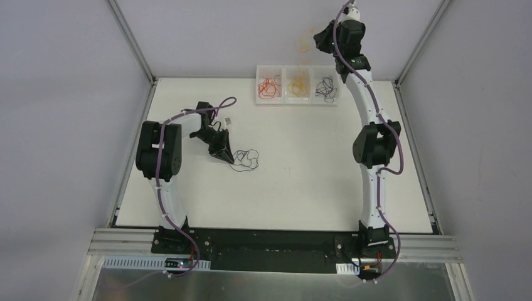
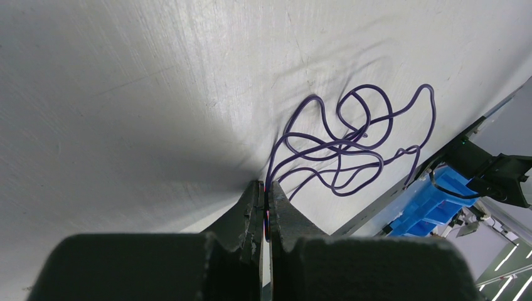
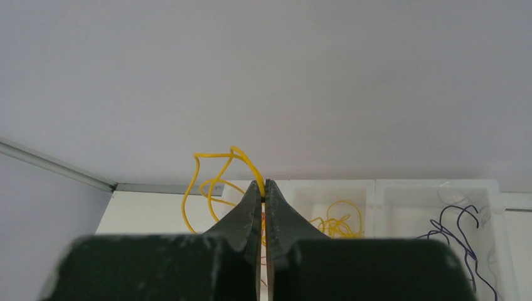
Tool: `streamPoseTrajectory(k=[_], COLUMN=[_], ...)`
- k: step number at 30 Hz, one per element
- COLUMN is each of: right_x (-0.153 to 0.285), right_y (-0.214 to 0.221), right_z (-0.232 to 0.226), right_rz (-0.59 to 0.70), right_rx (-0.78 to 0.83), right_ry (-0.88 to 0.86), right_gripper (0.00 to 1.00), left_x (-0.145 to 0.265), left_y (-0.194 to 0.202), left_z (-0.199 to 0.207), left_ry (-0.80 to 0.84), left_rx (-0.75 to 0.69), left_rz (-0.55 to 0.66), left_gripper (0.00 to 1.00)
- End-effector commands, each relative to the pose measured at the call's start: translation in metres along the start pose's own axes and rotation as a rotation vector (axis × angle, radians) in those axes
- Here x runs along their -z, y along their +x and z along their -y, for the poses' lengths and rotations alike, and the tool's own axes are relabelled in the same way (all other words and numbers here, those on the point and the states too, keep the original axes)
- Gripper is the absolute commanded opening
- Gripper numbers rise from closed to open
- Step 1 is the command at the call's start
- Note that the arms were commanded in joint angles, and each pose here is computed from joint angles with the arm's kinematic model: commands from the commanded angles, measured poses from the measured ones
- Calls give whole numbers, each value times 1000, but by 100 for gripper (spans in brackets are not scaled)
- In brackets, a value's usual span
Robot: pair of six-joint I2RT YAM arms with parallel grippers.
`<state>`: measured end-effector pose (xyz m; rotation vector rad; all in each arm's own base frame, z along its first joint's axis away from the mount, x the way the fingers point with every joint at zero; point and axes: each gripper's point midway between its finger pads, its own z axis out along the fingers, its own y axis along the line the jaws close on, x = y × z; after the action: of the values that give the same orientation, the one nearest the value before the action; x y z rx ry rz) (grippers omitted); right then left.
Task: Untangle the cables
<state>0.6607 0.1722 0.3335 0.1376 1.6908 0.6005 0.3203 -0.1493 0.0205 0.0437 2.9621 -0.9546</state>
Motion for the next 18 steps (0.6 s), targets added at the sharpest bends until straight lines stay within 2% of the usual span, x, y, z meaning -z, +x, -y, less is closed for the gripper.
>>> streamPoseTrajectory(k=[1,11,18], right_x=[-9,-29,-27], right_y=[27,138,175], right_z=[6,66,84], right_rz=[-37,-240,-309], right_rx=[17,67,122], right_ry=[-2,136,191], right_gripper=[0,0,0], left_x=[-6,-2,-3], left_y=[6,7,9], left_z=[-8,-8,-9], left_ry=[-36,-47,-51], left_rx=[-11,-22,-22], left_rz=[-15,-6,-10], left_gripper=[0,0,0])
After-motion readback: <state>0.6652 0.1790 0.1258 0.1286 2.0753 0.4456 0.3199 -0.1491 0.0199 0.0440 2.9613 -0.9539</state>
